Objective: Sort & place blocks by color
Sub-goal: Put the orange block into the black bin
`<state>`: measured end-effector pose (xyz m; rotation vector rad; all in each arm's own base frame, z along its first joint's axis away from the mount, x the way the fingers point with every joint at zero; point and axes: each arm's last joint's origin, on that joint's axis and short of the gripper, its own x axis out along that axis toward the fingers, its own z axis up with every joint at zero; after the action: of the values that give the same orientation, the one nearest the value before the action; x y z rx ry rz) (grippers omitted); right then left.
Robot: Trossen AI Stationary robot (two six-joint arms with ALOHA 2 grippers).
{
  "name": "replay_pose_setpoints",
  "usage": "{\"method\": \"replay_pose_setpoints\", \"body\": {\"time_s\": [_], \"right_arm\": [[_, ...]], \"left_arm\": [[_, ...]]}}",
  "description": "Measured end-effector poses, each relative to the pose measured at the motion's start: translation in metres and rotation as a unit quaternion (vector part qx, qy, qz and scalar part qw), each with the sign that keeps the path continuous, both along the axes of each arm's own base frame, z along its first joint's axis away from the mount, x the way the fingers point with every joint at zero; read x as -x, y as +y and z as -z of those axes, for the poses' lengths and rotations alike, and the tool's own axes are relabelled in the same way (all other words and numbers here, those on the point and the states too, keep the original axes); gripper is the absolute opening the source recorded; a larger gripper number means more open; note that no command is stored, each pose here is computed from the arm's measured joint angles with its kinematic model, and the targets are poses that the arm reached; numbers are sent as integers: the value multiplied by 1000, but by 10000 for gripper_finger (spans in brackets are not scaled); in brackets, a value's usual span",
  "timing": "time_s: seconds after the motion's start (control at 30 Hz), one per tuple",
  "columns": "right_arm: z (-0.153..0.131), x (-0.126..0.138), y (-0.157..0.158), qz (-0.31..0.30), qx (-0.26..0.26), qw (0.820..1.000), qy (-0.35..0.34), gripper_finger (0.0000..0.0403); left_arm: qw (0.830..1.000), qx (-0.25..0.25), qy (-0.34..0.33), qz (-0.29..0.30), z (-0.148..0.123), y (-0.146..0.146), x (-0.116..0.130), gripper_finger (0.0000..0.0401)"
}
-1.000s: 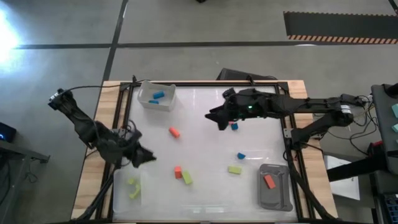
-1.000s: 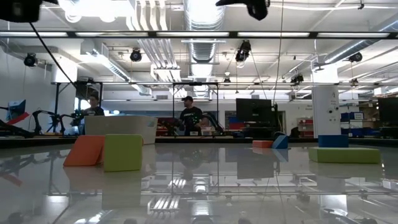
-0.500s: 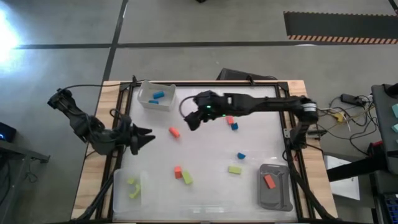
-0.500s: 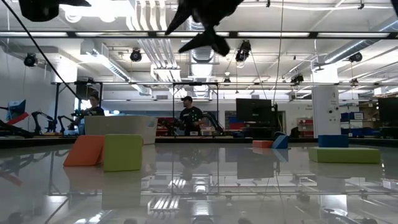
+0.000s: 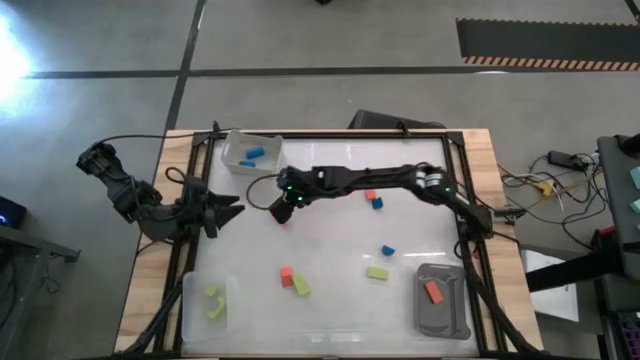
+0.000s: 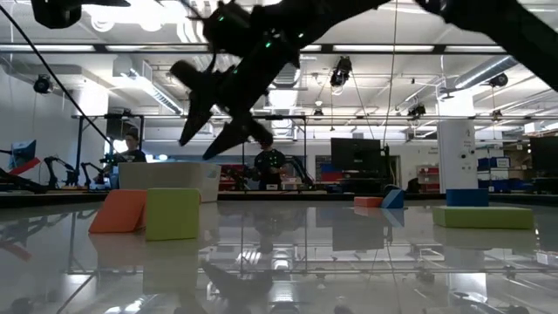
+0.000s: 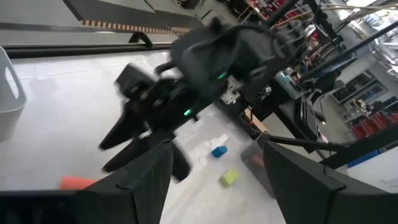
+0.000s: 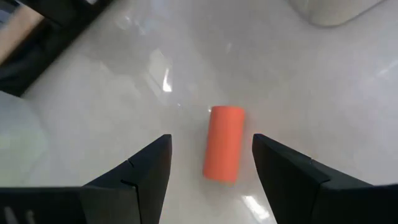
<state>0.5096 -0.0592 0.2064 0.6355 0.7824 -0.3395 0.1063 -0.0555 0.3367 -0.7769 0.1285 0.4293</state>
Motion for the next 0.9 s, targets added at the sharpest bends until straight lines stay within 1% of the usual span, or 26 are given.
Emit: {"method": "replay_pose_setpoints", "body": {"time_s": [0.13,0.23,0.3,0.5,0.73,0.8,0.9], "right_arm": [[23,-16,-1,-5,0,999,37,215],[37,-22,-1,-8,-4,997,76,215],[41,-23,0,-14,-1,996,93,215],[50,-31,5,-25,2,995,97,214],[60,-29,5,-22,3,994,111,213],[60,-29,5,-20,6,993,112,203],[60,-29,5,-20,7,993,113,172]], "left_arm": [[1000,-1,1,0,0,0,1,233],[1000,-2,3,0,1,0,0,233],[1000,-2,3,0,1,0,0,233],[1000,-10,5,3,1,0,1,233],[1000,-11,6,3,1,0,0,233],[1000,-12,6,3,1,0,0,233],[1000,-13,6,3,1,0,0,233]]}}
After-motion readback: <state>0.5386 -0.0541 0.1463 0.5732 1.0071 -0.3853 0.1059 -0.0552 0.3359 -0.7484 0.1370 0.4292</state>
